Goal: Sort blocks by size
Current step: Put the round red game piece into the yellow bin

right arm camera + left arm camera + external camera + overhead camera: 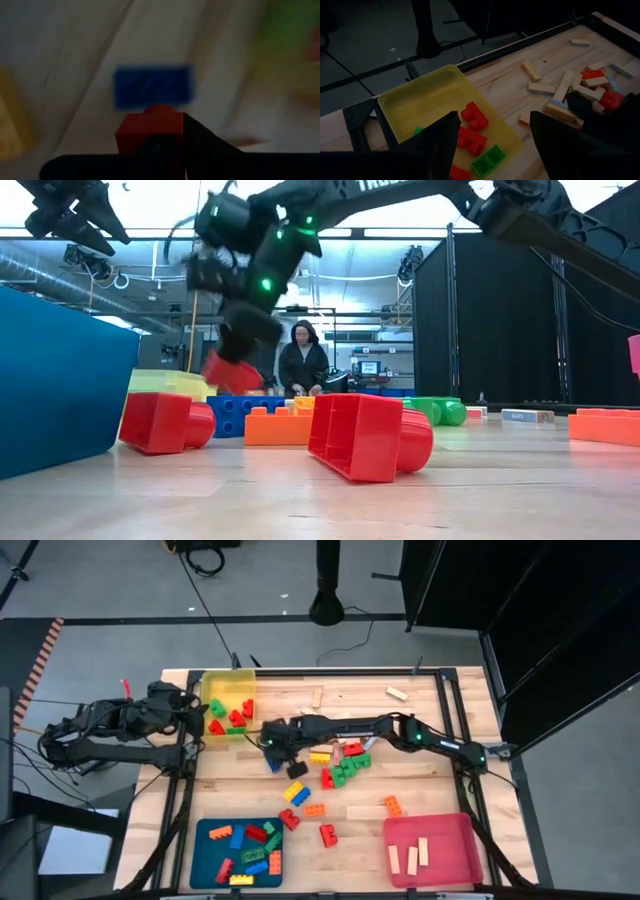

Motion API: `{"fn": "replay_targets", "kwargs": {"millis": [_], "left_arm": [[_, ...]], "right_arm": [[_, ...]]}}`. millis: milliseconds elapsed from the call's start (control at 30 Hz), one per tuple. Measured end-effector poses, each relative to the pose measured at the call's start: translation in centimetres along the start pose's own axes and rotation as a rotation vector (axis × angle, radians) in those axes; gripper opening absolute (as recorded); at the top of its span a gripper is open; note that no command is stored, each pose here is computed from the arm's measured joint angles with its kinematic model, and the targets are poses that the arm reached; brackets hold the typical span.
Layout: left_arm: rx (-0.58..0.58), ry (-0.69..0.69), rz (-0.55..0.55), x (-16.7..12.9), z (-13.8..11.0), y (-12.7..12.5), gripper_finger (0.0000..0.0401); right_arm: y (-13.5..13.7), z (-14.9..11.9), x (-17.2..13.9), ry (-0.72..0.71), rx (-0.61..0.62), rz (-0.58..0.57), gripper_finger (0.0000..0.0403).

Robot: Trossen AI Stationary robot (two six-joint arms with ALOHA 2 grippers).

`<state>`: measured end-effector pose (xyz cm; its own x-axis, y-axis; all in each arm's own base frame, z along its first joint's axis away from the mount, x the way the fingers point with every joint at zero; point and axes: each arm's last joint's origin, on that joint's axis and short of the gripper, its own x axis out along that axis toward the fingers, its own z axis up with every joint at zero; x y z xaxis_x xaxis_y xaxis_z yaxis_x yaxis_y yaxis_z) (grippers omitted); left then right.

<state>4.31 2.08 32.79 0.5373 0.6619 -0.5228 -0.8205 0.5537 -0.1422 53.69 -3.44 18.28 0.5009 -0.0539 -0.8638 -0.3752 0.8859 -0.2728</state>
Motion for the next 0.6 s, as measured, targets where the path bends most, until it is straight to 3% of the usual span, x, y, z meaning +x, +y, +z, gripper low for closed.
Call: {"fn": "replay_targets", "kwargs": {"millis": [200, 400, 600], "left_arm": [[0.001, -0.001, 0.001, 0.0, 0.0, 0.0, 0.0253], [0.002, -0.003, 0.003, 0.0, 0.0, 0.0, 0.0253], [0.001, -0.006, 0.008, 0.0, 0.0, 0.0, 0.0253]], "right_arm": [[-1.6, 1.8, -1.0, -0.198, 0.12, -0.112, 0.0027], [-4.3, 4.2, -2.5, -0.568, 0.32, -0.25, 0.0026], [-7.3, 3.8, -1.5, -0.837, 0.519, -0.331, 0.0026]]}}
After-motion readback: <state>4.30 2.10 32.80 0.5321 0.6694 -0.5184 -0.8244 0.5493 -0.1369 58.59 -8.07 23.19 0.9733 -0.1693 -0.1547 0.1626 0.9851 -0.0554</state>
